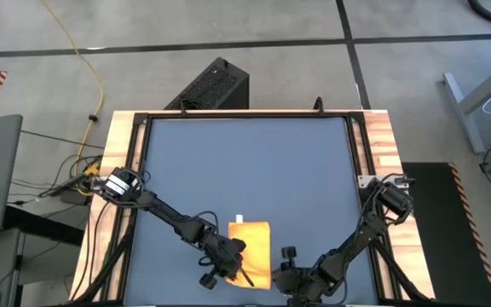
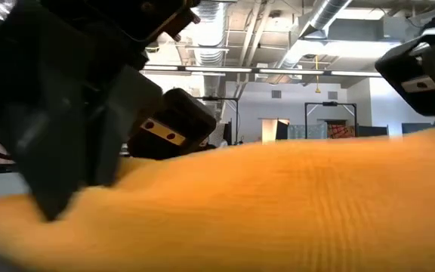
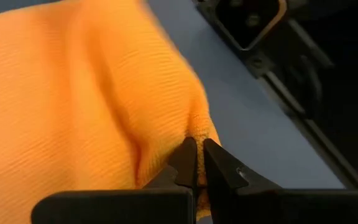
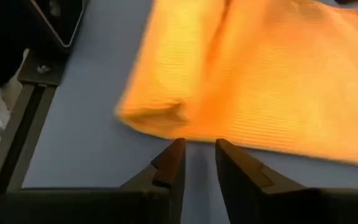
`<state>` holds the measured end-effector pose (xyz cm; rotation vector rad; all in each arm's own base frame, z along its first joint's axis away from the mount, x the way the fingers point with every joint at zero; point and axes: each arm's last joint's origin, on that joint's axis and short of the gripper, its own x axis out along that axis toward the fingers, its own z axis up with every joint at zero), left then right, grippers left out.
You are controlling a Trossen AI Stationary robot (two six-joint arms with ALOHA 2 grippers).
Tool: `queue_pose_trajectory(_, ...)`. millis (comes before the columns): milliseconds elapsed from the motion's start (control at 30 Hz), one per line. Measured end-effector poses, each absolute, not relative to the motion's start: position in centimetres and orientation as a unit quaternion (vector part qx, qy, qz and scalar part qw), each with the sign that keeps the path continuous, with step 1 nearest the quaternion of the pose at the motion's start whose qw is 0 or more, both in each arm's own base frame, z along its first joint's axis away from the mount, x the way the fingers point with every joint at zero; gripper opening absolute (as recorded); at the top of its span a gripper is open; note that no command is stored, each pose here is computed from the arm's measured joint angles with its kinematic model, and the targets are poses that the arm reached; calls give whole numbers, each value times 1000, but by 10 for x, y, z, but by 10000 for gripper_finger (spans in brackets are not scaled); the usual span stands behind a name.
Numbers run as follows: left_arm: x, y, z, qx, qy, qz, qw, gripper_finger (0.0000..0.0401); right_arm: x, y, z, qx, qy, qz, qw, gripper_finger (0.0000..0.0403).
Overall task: Roll towel into tight, uniform cylinder
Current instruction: Roll the orange towel
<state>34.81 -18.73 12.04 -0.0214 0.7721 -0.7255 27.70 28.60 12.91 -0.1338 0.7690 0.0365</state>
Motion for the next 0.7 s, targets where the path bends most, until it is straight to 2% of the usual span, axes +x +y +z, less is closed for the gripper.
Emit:
queue_pose_trajectory(267,349,-188,122,-15,361,-354,862,0,279,284,129,-35,376,2,926,67)
queue_pose_trajectory(400,349,-187,122,-16,361,-351,864,0,274,285,131,-45,395,-1,918,64)
queue_pose_trajectory(500,351,-184,122,-21,361,-345,866,0,270,285,148,-45,416,-12,908,66)
queue_pose_trajectory(700,355,-177,122,-26,360,-335,870,0,281,276,167,-64,389,-48,918,65)
